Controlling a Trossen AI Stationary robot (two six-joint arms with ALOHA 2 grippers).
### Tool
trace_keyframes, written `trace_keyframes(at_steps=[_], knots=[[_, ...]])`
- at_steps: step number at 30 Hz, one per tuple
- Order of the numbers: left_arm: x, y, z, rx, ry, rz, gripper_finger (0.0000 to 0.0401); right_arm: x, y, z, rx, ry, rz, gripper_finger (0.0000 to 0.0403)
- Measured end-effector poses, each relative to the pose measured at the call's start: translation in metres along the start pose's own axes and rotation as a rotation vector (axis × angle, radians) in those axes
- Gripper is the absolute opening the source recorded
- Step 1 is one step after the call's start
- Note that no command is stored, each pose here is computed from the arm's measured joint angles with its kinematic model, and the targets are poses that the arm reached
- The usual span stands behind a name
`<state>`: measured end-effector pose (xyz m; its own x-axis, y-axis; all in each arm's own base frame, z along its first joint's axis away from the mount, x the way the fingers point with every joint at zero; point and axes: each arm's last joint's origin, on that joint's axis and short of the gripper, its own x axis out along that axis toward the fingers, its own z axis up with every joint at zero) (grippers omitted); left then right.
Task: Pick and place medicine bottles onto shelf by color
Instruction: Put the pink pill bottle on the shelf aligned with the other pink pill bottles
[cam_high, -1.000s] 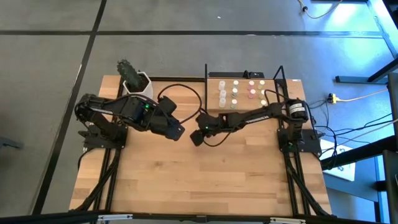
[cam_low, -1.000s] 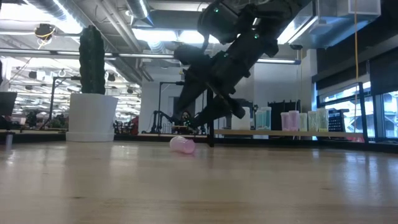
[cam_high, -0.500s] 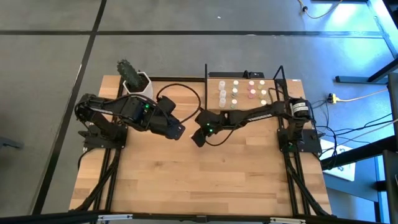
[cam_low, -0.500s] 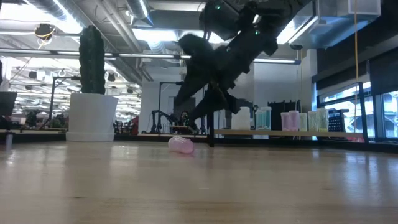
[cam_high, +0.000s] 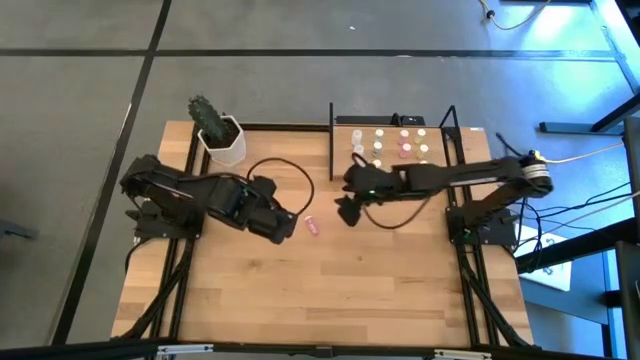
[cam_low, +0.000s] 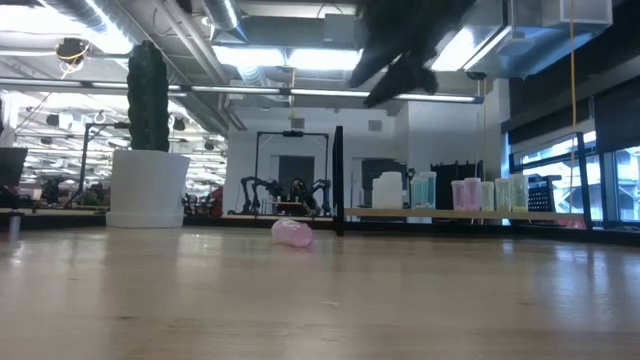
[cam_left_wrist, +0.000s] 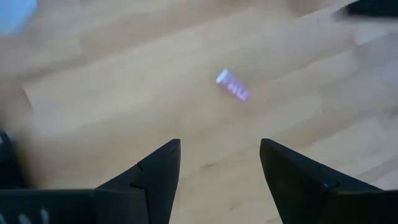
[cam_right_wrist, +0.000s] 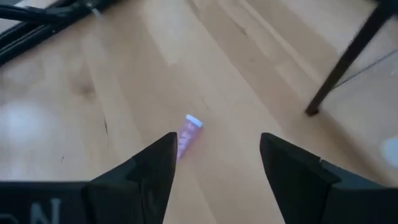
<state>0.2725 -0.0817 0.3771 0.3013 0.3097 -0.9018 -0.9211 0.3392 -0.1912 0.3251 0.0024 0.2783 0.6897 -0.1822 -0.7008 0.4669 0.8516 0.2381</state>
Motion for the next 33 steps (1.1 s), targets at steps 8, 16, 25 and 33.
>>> trace_keyframes(at_steps=[8, 16, 25, 33], knots=[[0.052, -0.008, -0.023, -0.143, 0.171, -0.008, 0.0214, -0.055, 0.008, 0.001, -0.187, -0.092, 0.066, 0.0231], [0.114, -0.030, -0.048, -0.345, 0.142, -0.272, 0.0214, -0.073, 0.016, -0.006, -0.330, -0.107, 0.107, 0.0231], [0.182, -0.029, -0.067, -0.600, -0.030, -0.213, 0.0214, -0.073, 0.018, -0.008, -0.445, -0.102, 0.108, 0.0231], [0.211, -0.037, -0.068, -0.654, -0.043, -0.215, 0.0214, -0.073, 0.018, -0.008, -0.448, -0.104, 0.109, 0.0231]])
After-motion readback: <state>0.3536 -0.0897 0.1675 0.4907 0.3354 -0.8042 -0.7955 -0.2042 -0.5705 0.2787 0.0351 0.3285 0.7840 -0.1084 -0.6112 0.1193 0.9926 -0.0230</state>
